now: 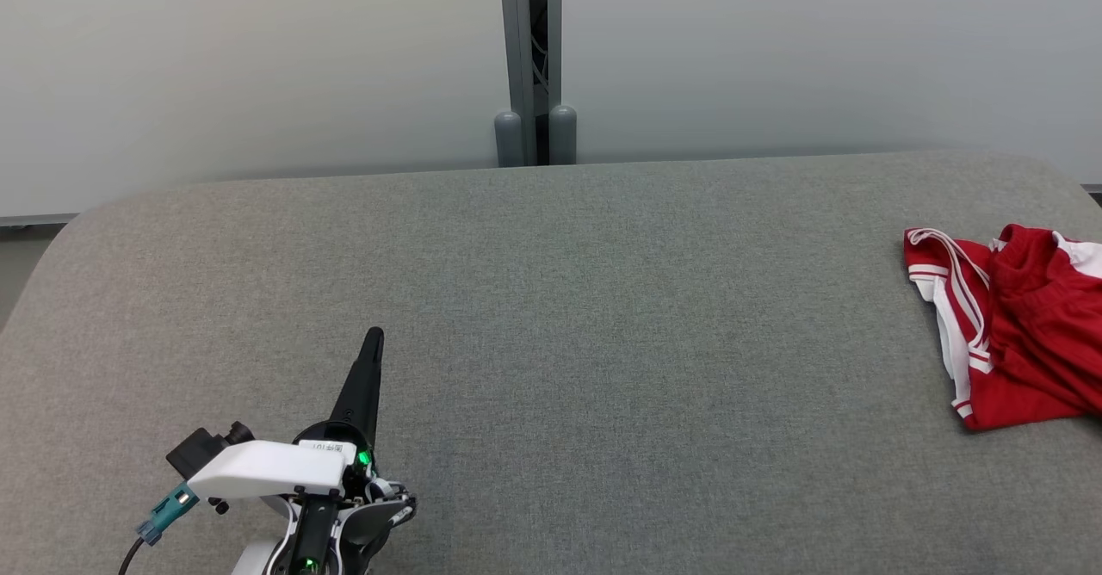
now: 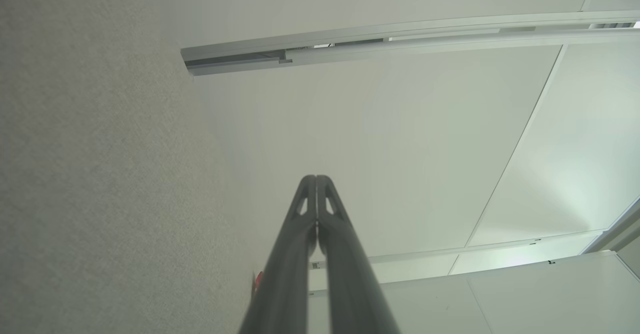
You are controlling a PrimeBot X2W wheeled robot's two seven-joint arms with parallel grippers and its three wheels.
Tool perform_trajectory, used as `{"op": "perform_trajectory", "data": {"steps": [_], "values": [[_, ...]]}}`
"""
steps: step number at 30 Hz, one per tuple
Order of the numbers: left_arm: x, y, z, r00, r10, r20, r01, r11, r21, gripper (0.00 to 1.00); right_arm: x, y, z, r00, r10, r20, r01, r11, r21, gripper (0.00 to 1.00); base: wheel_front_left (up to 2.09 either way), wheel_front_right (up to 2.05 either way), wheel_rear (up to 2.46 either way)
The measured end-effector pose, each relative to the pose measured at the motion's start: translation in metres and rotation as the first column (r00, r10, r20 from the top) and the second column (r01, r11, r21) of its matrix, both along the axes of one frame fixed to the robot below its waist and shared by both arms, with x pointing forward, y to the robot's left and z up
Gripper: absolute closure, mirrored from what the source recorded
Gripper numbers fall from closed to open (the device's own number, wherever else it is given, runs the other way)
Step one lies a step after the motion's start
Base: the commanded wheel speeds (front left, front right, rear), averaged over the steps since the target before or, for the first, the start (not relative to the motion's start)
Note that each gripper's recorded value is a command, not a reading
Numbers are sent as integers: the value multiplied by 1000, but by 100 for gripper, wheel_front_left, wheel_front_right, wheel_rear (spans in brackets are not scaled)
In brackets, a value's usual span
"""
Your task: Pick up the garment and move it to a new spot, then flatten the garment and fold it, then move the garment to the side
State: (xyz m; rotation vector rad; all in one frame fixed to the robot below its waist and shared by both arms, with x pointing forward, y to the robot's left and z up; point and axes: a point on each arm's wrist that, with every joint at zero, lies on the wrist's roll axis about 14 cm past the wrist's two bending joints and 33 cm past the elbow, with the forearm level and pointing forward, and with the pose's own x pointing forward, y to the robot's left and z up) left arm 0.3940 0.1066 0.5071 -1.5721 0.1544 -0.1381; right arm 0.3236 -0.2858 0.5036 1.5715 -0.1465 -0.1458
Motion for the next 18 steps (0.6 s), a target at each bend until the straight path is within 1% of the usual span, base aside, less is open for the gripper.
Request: {"op": "perform_trajectory", "data": {"steps": [18], "values": [[0, 0, 0, 1000, 0, 0, 0, 1000, 0, 100, 0, 0, 0, 1000, 0, 0, 0, 1000, 0, 100, 0, 0, 0]]}}
